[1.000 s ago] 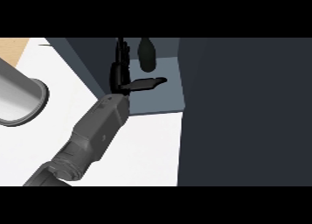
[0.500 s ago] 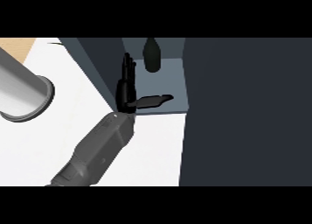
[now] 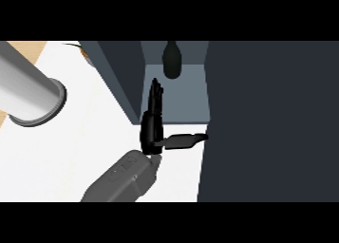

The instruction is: Pick up the wine, place it into the cabinet and close the cabinet

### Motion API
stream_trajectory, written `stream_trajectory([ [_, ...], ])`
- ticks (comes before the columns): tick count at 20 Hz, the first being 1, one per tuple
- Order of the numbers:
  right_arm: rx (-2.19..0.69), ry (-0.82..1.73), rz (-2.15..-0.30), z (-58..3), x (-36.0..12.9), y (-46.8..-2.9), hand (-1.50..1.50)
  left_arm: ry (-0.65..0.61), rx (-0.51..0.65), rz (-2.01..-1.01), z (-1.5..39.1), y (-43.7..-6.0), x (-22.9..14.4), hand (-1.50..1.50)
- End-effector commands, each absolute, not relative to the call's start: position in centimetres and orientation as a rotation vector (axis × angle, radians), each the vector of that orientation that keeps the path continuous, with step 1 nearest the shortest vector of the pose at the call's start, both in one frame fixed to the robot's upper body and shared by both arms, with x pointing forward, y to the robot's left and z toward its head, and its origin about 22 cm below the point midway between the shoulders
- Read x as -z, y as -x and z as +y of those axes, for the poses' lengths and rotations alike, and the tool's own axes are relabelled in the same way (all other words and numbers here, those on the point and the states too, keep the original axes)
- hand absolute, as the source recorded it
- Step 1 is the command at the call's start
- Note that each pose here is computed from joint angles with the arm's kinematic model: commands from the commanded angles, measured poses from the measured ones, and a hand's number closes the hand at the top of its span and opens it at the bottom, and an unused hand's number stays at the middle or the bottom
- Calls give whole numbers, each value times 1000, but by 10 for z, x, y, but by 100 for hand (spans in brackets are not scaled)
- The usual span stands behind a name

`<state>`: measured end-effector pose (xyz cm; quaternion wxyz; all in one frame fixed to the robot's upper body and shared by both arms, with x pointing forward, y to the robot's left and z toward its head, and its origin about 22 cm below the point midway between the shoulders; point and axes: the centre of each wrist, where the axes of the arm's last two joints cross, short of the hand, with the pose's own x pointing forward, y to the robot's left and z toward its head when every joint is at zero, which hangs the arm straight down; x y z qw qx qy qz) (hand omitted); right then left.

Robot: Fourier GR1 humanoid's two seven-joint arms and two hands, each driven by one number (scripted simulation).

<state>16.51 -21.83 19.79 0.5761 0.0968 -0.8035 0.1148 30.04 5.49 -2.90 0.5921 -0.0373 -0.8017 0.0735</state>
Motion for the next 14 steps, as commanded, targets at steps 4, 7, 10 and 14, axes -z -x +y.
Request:
stream_trajectory([
  [4, -271, -242, -1900, -219, -209, -141, -150, 133, -216, -1896, 36, -249, 1, -150],
  [7, -258, -249, -1925, -227, -213, -139, -150, 130, -227, -1911, 46, -235, 3, -150],
  [10, -247, -217, -1927, -223, -198, -158, -150, 135, -237, -1895, 56, -204, 4, -150],
  [14, -259, -233, -1918, -233, -203, -131, -150, 80, -278, -1902, 65, -182, -13, -150],
])
